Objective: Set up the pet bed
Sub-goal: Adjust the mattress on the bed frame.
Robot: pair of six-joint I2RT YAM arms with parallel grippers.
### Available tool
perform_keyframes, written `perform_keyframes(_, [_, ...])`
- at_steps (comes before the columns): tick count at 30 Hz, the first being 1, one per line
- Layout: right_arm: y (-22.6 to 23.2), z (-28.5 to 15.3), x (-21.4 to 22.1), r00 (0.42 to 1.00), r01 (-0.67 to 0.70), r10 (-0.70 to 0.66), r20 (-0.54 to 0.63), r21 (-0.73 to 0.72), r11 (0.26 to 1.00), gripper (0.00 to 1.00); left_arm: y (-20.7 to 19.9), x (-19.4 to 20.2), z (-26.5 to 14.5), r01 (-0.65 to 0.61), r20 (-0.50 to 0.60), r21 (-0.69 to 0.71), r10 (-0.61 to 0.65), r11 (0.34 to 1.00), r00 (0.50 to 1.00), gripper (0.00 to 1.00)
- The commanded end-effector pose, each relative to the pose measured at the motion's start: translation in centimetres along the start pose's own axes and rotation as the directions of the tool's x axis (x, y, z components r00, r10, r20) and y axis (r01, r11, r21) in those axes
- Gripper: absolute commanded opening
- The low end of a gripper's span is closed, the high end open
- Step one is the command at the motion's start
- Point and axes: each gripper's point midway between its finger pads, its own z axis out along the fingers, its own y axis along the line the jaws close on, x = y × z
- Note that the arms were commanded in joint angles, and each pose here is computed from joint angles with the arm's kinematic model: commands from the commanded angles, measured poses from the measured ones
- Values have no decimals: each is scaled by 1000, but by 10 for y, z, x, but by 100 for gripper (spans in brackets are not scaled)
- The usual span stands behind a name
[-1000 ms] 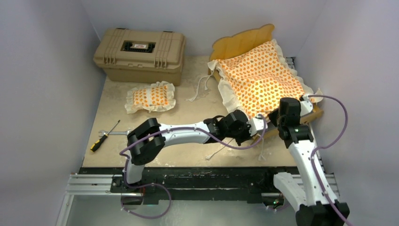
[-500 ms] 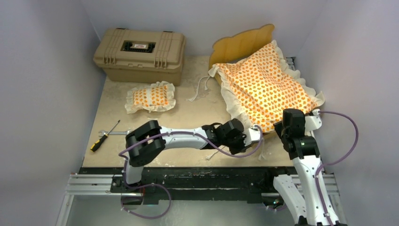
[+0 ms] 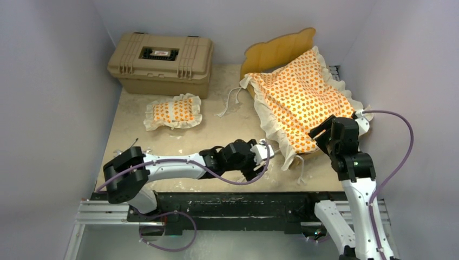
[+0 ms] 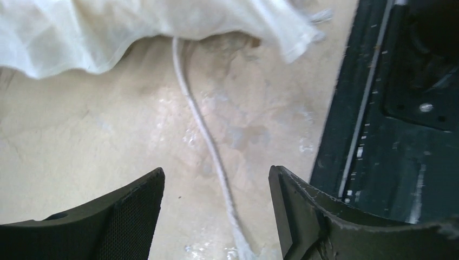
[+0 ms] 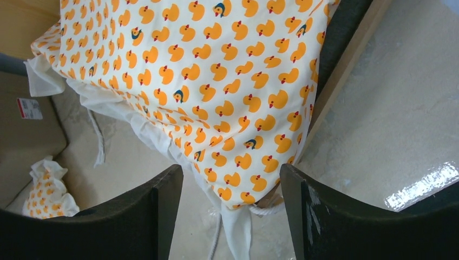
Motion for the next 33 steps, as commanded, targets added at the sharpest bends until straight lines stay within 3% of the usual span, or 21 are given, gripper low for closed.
perform_keyframes(1, [9, -7, -8, 996, 84, -84, -1, -40, 996, 70, 24, 38, 12, 50, -81, -73, -56, 996, 995, 68])
perform_keyframes(12, [17, 10, 16, 986, 128, -137, -95, -97, 987, 70, 15, 93, 52, 96, -266, -42, -104, 995, 958, 55])
perform_keyframes(19, [19, 11, 13, 985, 141, -150, -87, -98, 985, 76, 22, 120, 37, 93, -369, -117, -130, 989, 920, 2])
perform_keyframes(25, [28, 16, 0, 982, 176, -181, -57, -92, 980, 79, 50, 132, -11, 139, -350, -332, -258, 933, 901, 0])
perform_keyframes(33, [70, 25, -26, 942, 331, -336, 12, -207, 920, 79, 43, 153, -37, 239, -324, -376, -369, 895, 871, 0])
